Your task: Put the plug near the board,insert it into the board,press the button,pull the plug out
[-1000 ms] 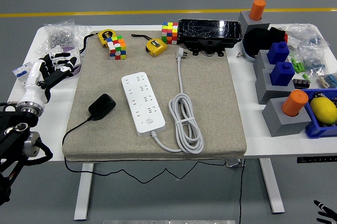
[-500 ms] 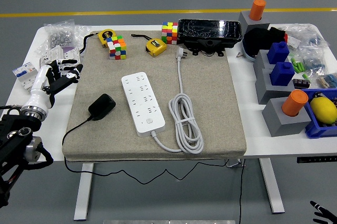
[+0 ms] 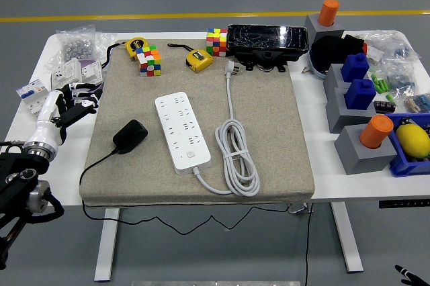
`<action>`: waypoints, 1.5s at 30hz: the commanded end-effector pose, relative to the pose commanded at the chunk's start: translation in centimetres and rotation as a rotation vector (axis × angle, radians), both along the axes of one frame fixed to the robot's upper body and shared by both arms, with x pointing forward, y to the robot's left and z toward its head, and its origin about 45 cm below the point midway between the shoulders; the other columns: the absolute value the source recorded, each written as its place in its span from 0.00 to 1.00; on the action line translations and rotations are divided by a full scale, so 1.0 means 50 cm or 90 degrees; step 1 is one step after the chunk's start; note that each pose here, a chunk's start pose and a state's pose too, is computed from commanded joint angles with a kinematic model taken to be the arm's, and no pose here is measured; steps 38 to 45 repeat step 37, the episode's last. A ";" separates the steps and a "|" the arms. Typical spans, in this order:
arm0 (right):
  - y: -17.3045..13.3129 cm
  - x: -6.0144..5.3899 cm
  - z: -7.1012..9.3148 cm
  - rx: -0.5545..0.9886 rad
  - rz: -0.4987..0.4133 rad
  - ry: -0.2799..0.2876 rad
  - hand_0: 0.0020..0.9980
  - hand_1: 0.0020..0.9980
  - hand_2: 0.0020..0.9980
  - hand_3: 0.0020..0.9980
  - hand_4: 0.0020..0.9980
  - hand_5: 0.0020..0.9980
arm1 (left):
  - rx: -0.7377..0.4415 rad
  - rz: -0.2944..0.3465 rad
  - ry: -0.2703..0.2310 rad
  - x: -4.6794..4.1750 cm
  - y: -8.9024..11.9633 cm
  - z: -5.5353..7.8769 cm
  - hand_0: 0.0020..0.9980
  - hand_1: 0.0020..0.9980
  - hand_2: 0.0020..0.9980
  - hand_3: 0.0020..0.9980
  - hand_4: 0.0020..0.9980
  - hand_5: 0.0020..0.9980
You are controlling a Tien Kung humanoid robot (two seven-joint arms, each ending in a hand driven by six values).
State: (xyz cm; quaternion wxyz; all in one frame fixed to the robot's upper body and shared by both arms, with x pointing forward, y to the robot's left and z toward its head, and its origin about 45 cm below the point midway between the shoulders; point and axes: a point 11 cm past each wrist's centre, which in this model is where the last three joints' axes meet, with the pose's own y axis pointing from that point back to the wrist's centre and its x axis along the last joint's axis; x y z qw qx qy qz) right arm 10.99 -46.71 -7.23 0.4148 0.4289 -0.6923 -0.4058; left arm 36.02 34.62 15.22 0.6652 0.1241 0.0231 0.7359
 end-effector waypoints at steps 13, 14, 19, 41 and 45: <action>-0.006 0.001 0.003 -0.002 -0.007 -0.004 0.56 0.64 0.62 0.60 0.96 0.49 | -0.005 0.000 -0.007 0.005 -0.001 0.009 0.40 0.42 0.50 0.55 0.76 0.25; -0.005 0.002 0.003 -0.002 -0.010 -0.006 0.56 0.64 0.62 0.60 0.96 0.49 | -0.005 -0.002 -0.010 0.006 -0.003 0.013 0.40 0.42 0.50 0.55 0.76 0.25; -0.002 0.009 0.003 0.006 -0.023 -0.016 0.56 0.64 0.62 0.60 0.96 0.49 | -0.013 -0.007 -0.035 0.017 -0.013 0.039 0.40 0.42 0.50 0.55 0.76 0.25; -0.013 0.007 0.009 0.007 -0.056 -0.033 0.56 0.64 0.62 0.60 0.96 0.49 | -0.022 -0.003 -0.045 0.021 -0.016 0.050 0.40 0.43 0.50 0.55 0.76 0.25; -0.013 0.007 0.009 0.007 -0.056 -0.033 0.56 0.64 0.62 0.60 0.96 0.49 | -0.022 -0.003 -0.045 0.021 -0.016 0.050 0.40 0.43 0.50 0.55 0.76 0.25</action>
